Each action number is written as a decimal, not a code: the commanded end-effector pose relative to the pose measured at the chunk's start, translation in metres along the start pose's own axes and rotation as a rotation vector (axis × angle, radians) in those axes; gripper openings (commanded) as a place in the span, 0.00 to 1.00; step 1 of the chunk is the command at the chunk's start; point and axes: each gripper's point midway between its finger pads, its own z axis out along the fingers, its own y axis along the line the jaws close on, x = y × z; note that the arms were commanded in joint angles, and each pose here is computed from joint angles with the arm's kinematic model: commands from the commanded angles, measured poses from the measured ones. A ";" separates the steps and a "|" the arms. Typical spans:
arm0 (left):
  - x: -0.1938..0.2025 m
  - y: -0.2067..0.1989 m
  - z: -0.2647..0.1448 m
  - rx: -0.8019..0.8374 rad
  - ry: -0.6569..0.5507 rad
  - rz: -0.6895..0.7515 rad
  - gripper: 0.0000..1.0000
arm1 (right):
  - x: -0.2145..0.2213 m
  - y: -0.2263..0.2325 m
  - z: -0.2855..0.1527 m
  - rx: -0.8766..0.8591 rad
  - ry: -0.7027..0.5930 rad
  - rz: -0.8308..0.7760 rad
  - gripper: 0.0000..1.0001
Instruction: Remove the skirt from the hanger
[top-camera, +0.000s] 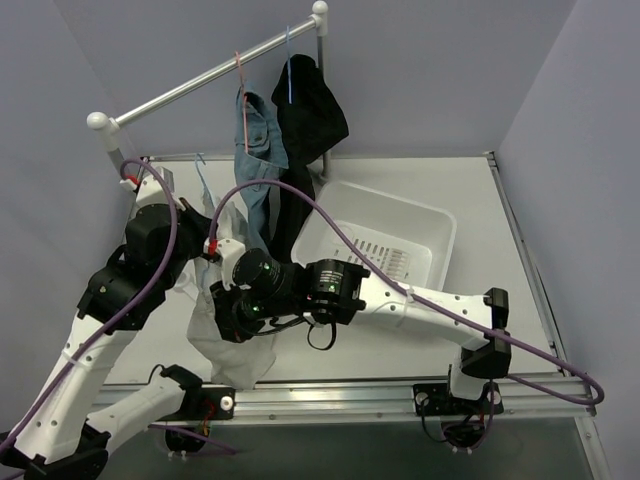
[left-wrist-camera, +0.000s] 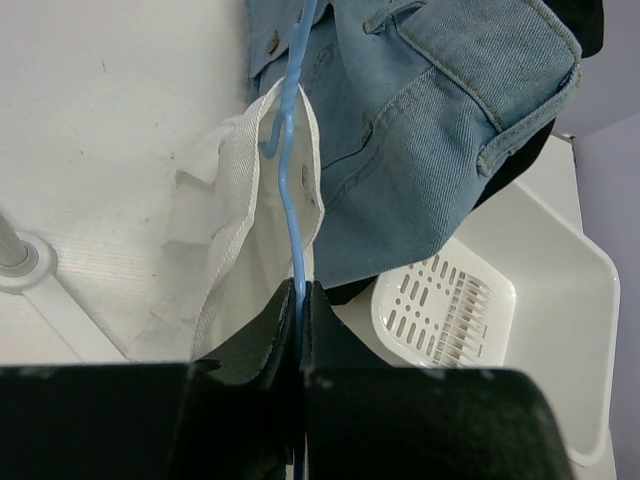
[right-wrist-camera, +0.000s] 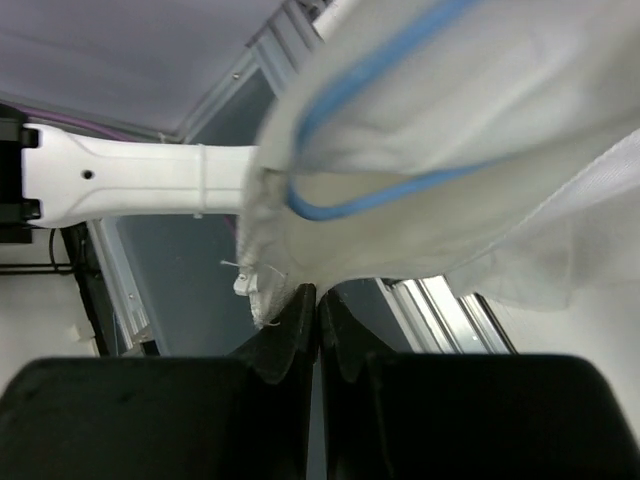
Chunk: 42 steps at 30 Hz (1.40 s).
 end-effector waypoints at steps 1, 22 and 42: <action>-0.036 -0.017 -0.025 0.074 -0.096 -0.093 0.02 | 0.002 -0.013 -0.017 0.062 -0.040 0.019 0.00; -0.079 -0.022 -0.042 0.092 -0.251 -0.216 0.02 | -0.015 0.063 -0.061 -0.097 -0.137 -0.146 0.00; -0.041 -0.012 -0.015 0.076 -0.220 -0.080 0.02 | -0.073 0.024 -0.093 0.251 -0.390 -0.074 0.00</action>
